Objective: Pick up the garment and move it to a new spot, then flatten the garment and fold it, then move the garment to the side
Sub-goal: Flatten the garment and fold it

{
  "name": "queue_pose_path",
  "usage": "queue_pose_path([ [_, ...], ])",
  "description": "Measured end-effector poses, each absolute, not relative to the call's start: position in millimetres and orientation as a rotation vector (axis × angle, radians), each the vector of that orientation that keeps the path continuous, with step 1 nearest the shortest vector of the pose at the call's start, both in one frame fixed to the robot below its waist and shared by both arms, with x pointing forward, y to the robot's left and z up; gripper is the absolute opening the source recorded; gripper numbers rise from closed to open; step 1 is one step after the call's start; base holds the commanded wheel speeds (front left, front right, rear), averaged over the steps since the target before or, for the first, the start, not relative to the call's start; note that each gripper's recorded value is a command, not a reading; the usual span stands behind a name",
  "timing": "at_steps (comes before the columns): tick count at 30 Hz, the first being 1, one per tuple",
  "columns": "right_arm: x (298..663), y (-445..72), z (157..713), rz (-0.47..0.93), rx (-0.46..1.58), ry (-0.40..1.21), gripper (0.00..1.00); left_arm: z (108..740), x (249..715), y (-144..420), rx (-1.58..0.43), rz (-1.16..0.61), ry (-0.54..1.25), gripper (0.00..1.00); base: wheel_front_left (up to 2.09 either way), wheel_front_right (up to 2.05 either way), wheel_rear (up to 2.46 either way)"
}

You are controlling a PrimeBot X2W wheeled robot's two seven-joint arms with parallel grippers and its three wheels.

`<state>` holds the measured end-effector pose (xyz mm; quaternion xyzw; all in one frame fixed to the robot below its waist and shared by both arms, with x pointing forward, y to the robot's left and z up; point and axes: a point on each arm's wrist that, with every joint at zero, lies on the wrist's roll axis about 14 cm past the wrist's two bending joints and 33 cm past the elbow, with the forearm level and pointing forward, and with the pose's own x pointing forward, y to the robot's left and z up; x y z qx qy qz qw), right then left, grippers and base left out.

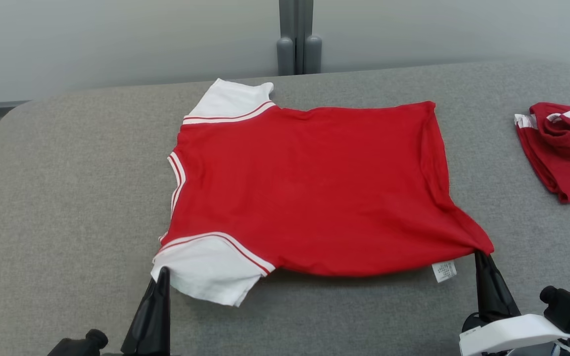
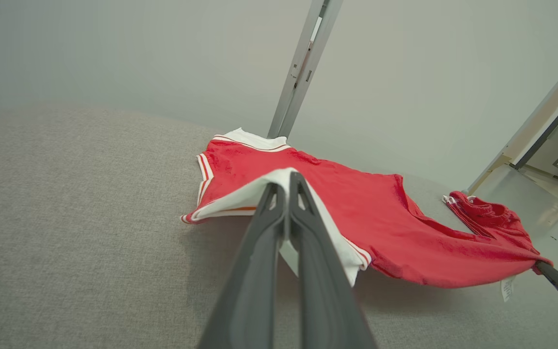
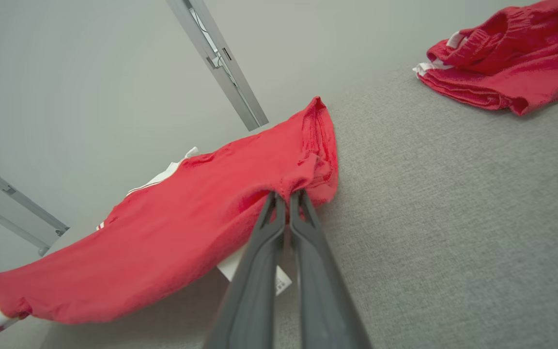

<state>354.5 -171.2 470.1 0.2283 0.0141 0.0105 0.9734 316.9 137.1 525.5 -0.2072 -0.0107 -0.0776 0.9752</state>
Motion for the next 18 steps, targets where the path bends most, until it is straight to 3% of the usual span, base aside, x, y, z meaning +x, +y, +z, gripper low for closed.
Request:
queue_pose_path([
  [8, 371, -168, 435, -0.002, 0.478, 0.133, 0.0, 491, 345, 131, -0.408, -0.179, 0.072, 0.0, 0.0, 0.0, 0.0],
  [18, 426, -167, 446, 0.009, 0.474, 0.078, 0.0, 500, 423, 118, -0.367, -0.244, 0.001, 0.0, 0.0, 0.0, 0.0],
])
